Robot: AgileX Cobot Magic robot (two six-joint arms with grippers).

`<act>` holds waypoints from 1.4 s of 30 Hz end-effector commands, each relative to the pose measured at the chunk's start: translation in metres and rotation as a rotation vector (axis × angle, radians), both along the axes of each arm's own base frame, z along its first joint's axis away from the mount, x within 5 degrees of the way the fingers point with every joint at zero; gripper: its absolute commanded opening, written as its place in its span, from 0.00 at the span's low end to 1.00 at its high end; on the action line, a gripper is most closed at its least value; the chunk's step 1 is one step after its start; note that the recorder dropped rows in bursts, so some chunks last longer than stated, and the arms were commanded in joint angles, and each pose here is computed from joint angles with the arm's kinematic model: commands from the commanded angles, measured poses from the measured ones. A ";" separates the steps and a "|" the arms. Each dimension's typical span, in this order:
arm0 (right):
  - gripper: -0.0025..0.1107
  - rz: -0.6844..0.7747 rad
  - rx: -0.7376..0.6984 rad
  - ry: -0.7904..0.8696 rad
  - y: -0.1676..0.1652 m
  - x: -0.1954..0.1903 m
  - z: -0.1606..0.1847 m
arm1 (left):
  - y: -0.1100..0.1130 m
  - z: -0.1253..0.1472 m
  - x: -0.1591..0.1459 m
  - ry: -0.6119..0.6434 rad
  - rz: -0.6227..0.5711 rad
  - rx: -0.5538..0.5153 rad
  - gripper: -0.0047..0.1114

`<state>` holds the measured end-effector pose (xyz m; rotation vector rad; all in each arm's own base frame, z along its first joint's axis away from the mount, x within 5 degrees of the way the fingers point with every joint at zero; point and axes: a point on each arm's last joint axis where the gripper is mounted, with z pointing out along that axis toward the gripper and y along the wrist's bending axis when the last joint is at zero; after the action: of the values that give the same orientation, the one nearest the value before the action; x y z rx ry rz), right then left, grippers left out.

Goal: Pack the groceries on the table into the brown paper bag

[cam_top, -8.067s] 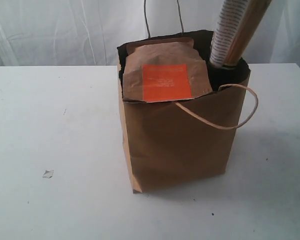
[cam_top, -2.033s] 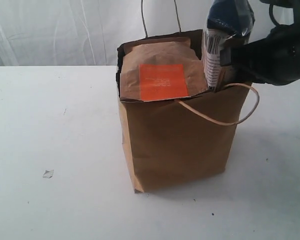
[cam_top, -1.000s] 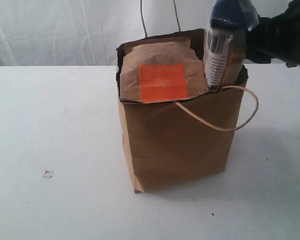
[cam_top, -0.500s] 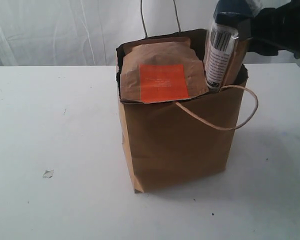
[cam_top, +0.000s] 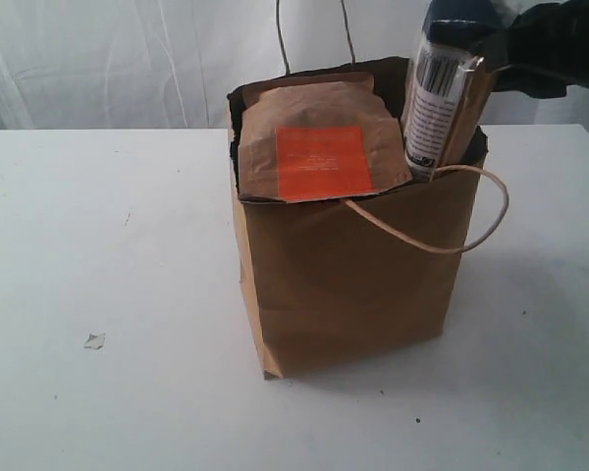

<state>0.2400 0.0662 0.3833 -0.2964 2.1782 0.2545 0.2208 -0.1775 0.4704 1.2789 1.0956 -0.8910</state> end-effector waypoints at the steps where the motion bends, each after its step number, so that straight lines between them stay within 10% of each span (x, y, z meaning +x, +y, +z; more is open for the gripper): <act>1: 0.46 -0.005 -0.010 -0.029 -0.002 -0.003 0.008 | 0.002 0.004 -0.004 0.003 -0.008 -0.024 0.29; 42: 0.45 -0.002 -0.037 -0.070 -0.006 -0.013 0.034 | 0.002 0.006 -0.002 0.001 0.014 -0.037 0.29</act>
<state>0.2286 0.0604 0.4134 -0.3280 2.1244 0.1913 0.2228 -0.1773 0.4711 1.2600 1.1018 -0.8762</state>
